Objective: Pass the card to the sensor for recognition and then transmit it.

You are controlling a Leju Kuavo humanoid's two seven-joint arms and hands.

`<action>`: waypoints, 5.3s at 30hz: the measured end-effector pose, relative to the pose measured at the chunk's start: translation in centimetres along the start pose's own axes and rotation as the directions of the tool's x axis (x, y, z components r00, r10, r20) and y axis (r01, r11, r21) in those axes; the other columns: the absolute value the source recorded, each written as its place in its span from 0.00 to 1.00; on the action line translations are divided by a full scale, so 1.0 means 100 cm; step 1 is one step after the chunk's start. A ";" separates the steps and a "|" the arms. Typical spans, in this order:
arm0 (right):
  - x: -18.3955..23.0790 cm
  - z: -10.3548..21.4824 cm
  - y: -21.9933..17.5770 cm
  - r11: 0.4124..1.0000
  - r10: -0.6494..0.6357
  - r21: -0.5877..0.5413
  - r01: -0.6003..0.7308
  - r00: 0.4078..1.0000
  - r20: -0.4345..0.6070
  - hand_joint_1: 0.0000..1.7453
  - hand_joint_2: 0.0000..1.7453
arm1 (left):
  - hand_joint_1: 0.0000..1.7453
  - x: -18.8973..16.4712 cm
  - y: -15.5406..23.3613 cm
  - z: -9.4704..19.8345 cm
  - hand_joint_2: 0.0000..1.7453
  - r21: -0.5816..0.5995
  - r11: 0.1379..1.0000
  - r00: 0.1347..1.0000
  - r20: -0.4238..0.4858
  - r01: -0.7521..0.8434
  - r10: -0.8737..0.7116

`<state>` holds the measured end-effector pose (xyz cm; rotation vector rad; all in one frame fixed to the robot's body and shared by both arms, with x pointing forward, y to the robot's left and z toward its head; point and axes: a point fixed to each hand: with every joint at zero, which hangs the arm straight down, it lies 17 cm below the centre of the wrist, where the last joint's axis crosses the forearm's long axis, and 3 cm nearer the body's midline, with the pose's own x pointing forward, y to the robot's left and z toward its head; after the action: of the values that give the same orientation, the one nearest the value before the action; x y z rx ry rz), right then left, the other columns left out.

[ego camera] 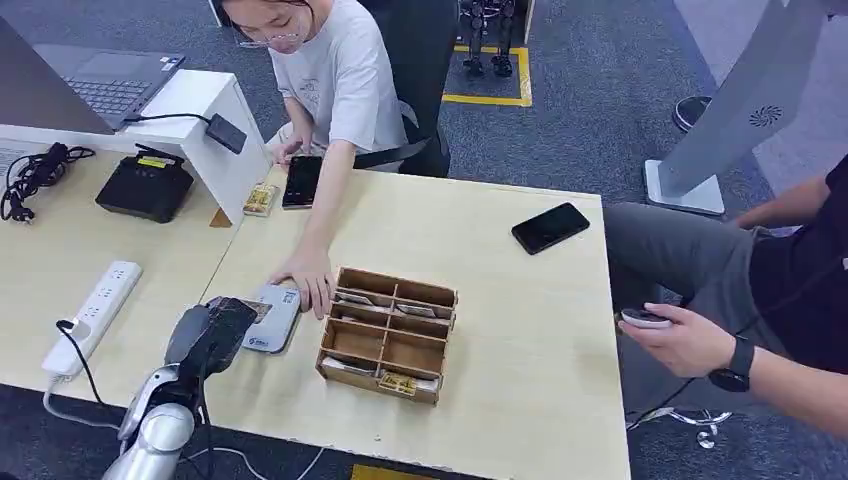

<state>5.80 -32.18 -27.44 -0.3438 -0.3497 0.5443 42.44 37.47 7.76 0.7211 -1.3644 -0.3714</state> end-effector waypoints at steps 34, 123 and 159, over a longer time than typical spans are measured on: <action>0.005 0.000 0.002 1.000 0.029 0.009 -0.029 0.999 0.017 0.00 0.00 | 1.00 0.013 -0.032 -0.002 1.00 -0.076 0.997 1.000 0.001 0.009 -0.009; 0.020 -0.003 0.000 0.995 0.098 0.000 -0.098 0.991 0.086 0.00 0.00 | 1.00 -0.004 -0.010 -0.029 1.00 0.152 0.863 0.875 -0.028 0.481 -0.483; 0.020 -0.002 0.001 0.995 0.098 0.001 -0.098 0.991 0.090 0.00 0.00 | 1.00 0.014 -0.014 -0.023 1.00 0.176 0.865 0.869 0.082 0.470 -0.489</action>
<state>7.48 -31.05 -27.21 -0.3328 -0.4195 0.6586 45.17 36.08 7.81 1.1886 -1.3278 -0.7251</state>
